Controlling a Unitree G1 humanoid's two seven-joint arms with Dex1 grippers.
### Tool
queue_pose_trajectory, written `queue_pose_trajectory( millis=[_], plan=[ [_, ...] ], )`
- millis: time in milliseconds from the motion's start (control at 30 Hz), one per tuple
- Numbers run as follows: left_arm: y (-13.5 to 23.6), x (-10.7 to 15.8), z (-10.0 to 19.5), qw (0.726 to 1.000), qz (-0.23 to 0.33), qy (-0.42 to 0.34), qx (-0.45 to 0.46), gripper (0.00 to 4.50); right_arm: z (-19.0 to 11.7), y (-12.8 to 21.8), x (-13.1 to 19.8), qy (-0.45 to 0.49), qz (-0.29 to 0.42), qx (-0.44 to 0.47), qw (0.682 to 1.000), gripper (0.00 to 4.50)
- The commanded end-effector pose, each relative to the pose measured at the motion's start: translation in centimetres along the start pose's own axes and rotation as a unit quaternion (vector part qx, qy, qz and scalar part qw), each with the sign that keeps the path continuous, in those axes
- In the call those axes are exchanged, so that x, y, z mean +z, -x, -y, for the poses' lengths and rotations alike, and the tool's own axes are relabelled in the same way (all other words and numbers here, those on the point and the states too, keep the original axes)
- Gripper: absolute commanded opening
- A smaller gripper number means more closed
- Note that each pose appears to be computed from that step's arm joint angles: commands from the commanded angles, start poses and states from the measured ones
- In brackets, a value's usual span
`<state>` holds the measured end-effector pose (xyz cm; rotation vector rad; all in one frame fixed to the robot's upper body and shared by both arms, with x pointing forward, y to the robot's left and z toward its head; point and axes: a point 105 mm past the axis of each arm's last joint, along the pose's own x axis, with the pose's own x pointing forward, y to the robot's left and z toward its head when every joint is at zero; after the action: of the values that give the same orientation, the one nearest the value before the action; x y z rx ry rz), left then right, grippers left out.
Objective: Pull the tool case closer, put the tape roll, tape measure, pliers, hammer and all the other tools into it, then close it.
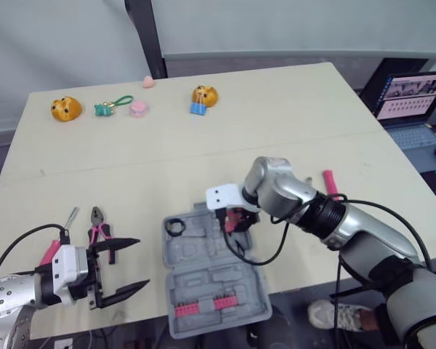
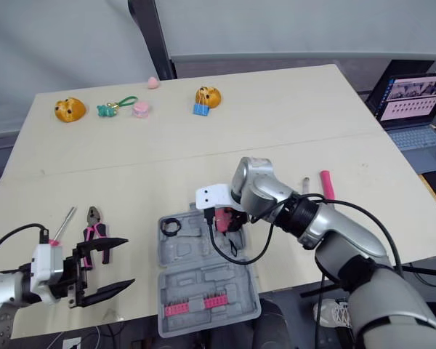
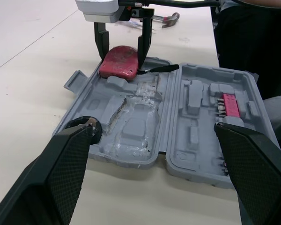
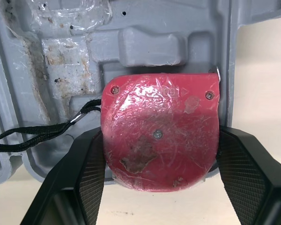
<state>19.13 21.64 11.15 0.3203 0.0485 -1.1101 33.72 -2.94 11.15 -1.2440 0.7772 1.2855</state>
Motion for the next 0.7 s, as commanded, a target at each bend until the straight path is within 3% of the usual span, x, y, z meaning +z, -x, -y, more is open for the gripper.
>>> queue_pose_trajectory(
  millis=[33,200,267,333,700],
  plan=[
    [-0.3,0.6,0.3,1.0,0.007,-0.015,-0.005,4.5,0.9,1.5,0.8,0.015,0.007,-0.017,1.0,2.95],
    [-0.5,0.6,0.3,1.0,0.009,-0.016,-0.006,4.5,1.0,1.9,1.1,0.019,0.009,-0.018,1.0,2.95],
    [-0.6,0.6,0.3,1.0,0.01,-0.016,-0.006,4.5,1.0,2.0,1.2,0.02,0.01,-0.017,1.0,4.01],
    [-0.7,0.6,0.3,1.0,0.011,-0.016,-0.006,4.5,1.0,2.1,1.3,0.02,0.01,-0.018,1.0,4.43],
    [-1.0,0.4,0.4,1.0,0.016,-0.014,-0.008,4.5,1.1,6.6,2.2,0.015,0.059,-0.032,0.998,4.43]
  ],
)
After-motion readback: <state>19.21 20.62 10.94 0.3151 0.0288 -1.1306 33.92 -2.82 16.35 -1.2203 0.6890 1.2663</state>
